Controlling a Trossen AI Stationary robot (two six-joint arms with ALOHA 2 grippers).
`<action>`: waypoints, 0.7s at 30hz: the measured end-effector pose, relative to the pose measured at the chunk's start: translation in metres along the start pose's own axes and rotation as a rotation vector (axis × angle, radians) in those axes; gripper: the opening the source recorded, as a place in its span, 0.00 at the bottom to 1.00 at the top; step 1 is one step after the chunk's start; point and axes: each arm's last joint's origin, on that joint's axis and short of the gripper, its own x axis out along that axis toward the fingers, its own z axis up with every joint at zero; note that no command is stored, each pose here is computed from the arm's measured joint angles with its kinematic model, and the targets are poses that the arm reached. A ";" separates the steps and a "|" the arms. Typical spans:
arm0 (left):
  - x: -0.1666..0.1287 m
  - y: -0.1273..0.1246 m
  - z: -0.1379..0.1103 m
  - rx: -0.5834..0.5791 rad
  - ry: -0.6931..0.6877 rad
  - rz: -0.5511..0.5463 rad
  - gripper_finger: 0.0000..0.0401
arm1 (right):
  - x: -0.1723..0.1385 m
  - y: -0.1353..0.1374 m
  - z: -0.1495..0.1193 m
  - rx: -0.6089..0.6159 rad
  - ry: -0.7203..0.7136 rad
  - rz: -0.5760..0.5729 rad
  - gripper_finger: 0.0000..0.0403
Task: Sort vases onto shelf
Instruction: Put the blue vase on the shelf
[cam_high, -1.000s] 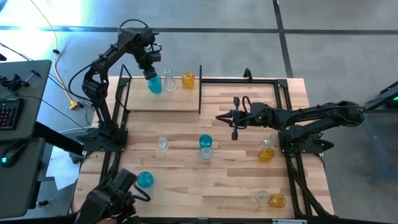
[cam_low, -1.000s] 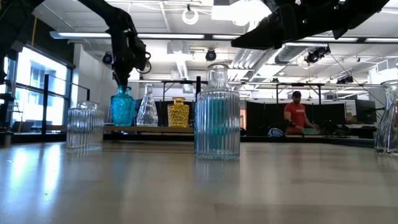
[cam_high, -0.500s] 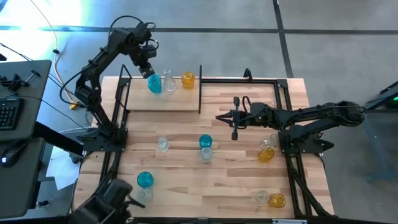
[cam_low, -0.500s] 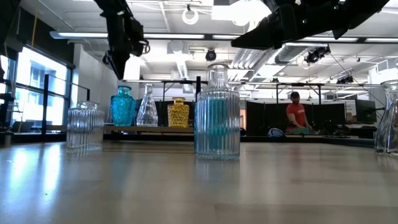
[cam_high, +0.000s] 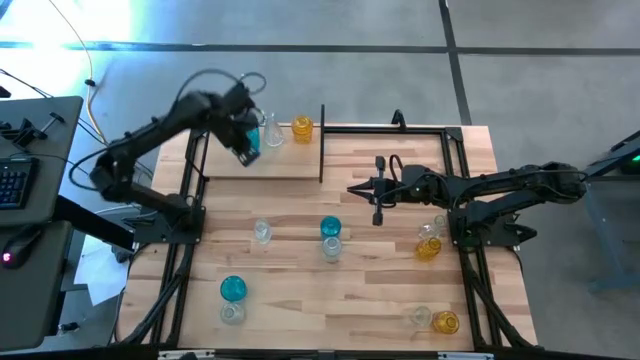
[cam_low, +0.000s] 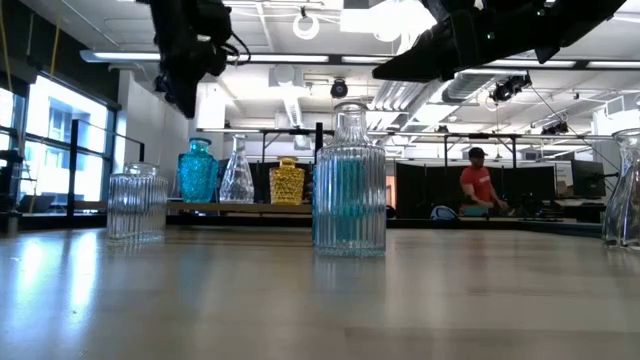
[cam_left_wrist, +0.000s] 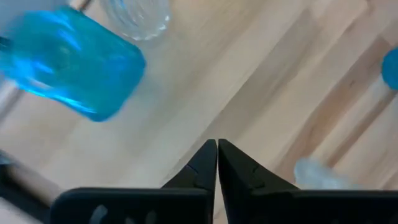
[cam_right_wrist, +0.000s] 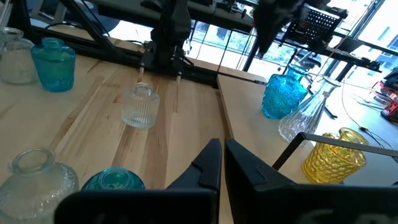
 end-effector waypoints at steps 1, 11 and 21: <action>0.009 -0.002 -0.006 -0.037 -0.022 -0.001 0.01 | 0.000 0.000 0.000 -0.001 0.000 0.000 0.00; 0.072 0.001 -0.032 -0.276 -0.188 0.191 0.00 | 0.000 0.000 0.000 0.000 -0.001 -0.001 0.00; 0.076 0.008 -0.027 -0.300 -0.282 0.303 0.00 | 0.000 0.000 0.000 0.000 -0.002 -0.001 0.00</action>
